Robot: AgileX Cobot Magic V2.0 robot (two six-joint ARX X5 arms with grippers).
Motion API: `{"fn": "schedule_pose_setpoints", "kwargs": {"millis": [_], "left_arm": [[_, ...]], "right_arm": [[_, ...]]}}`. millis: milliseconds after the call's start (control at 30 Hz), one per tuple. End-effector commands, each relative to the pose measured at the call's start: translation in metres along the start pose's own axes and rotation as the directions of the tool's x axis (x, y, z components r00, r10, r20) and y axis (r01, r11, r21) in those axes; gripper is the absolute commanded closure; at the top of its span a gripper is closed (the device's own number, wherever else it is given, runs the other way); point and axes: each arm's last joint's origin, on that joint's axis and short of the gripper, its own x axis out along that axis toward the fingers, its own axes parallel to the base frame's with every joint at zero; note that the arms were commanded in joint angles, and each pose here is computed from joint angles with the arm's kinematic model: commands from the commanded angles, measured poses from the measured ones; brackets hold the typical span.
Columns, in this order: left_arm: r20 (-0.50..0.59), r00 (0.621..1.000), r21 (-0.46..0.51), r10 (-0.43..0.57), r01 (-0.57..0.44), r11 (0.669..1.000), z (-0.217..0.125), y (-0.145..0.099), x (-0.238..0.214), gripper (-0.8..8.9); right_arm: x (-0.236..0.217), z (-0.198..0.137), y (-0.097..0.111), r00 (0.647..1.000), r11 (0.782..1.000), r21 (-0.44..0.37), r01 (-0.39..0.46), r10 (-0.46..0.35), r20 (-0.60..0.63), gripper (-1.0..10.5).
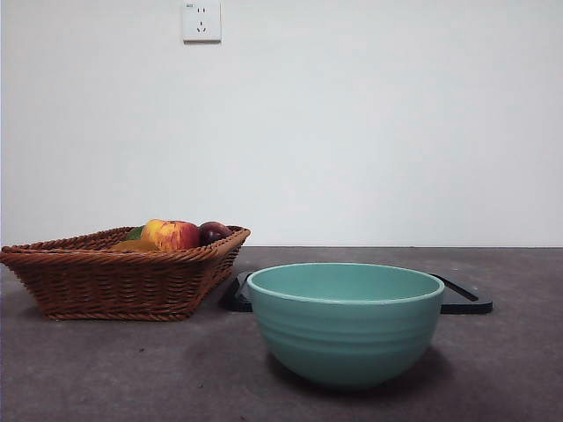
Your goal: Pick up the wifruite, put it on the bowl, pick up the plate, put it on desk
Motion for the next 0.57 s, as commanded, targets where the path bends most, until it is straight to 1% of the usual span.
{"fn": "schedule_pose_setpoints", "kwargs": {"millis": [33, 100, 233, 433, 567], "left_arm": [[-0.025, 1.000, 0.006, 0.003, -0.003, 1.000, -0.007, 0.000, 0.002, 8.06], [-0.025, 1.000, 0.006, 0.003, -0.003, 1.000, -0.007, 0.000, 0.002, 8.06], [-0.025, 1.000, 0.006, 0.003, -0.003, 1.000, -0.007, 0.000, 0.002, 8.06], [-0.025, 1.000, 0.006, 0.003, -0.003, 1.000, -0.007, 0.000, 0.002, 8.06], [-0.025, 1.000, 0.006, 0.003, -0.003, 1.000, -0.007, 0.000, 0.002, 8.06]], "right_arm": [[-0.005, -0.018, -0.005, 0.994, 0.997, -0.034, 0.074, -0.071, 0.088, 9.4], [-0.007, -0.037, -0.009, 0.981, 0.989, -0.030, 0.145, -0.140, 0.135, 9.4], [-0.007, -0.060, -0.014, 0.961, 0.974, -0.019, 0.227, -0.221, 0.164, 9.4], [-0.005, -0.085, -0.019, 0.938, 0.951, -0.004, 0.309, -0.304, 0.169, 9.4], [-0.004, -0.096, -0.021, 0.930, 0.943, 0.002, 0.332, -0.327, 0.169, 9.4]]}}
